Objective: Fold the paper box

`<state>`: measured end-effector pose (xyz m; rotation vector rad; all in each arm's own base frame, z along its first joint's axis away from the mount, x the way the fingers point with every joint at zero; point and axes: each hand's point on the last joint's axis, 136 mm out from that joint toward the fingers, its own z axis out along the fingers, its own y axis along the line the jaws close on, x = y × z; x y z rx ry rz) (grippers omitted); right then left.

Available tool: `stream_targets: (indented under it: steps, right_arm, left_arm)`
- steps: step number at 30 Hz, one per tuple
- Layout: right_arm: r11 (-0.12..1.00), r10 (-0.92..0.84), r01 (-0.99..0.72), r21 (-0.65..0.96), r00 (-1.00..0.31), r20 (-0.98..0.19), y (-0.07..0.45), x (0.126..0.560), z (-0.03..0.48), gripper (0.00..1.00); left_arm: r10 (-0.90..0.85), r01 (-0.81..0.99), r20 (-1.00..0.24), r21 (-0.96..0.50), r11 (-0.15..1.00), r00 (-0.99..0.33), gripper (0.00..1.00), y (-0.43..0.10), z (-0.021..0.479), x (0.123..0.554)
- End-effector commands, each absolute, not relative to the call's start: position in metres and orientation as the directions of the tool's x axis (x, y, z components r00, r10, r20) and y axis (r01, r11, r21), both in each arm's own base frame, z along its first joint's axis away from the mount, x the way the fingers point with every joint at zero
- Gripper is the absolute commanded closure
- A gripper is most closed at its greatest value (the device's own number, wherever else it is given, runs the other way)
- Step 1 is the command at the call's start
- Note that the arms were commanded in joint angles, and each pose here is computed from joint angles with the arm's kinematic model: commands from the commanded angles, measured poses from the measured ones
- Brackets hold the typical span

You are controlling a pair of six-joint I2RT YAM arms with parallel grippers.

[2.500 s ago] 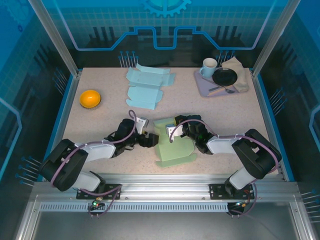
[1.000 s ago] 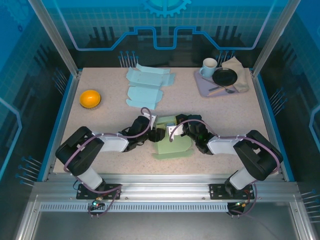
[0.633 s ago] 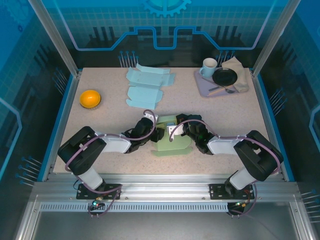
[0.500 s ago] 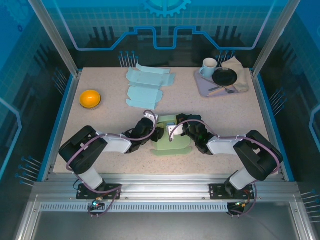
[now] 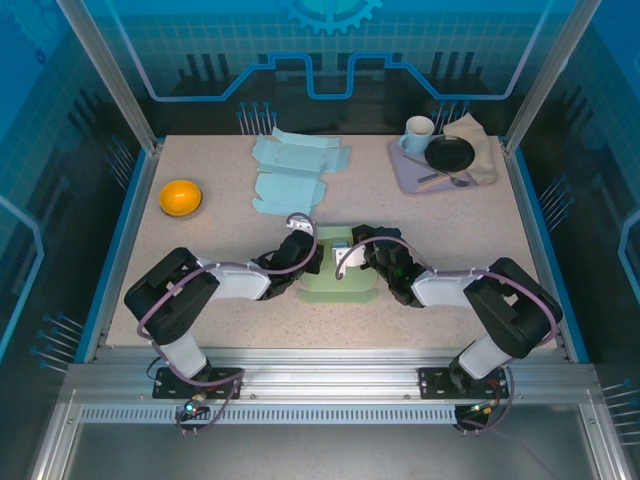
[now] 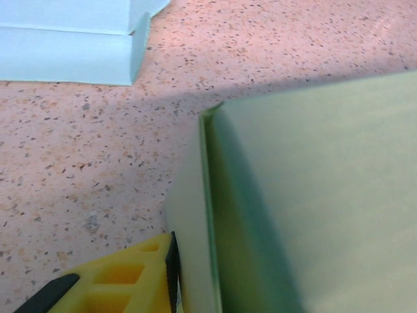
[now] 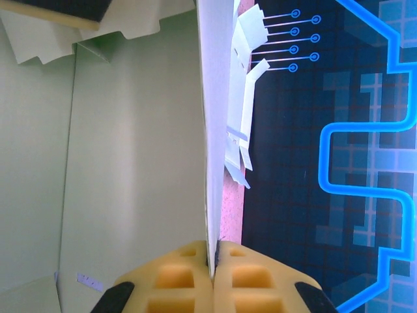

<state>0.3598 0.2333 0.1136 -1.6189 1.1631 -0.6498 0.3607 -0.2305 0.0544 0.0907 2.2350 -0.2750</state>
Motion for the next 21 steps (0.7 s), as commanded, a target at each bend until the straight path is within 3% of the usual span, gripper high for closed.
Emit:
stream_targets:
  steps: [1,8,14,21]
  right_arm:
    - [-0.129,-0.909,-0.525,-0.841,0.402,-0.111,0.231,0.337,0.064,1.00]
    - [-0.049,-0.911,-0.605,-0.795,0.353,-0.213,0.236,0.336,0.085,0.98]
    - [0.027,-0.877,-0.727,-0.686,0.312,-0.366,0.239,0.321,0.113,0.83]
    - [0.153,-0.807,-0.839,-0.522,0.199,-0.556,0.242,0.305,0.150,0.60]
  left_arm:
    - [-0.098,-0.094,-0.799,-0.052,0.994,-0.594,0.67,-0.182,0.057,0.377]
    - [0.008,0.025,-0.787,-0.009,1.000,-0.617,0.70,-0.192,0.053,0.372]
    - [0.131,0.296,-0.817,-0.051,0.954,-0.561,0.73,-0.226,0.058,0.361]
    - [0.180,0.363,-0.821,-0.035,0.931,-0.542,0.79,-0.229,0.059,0.357]
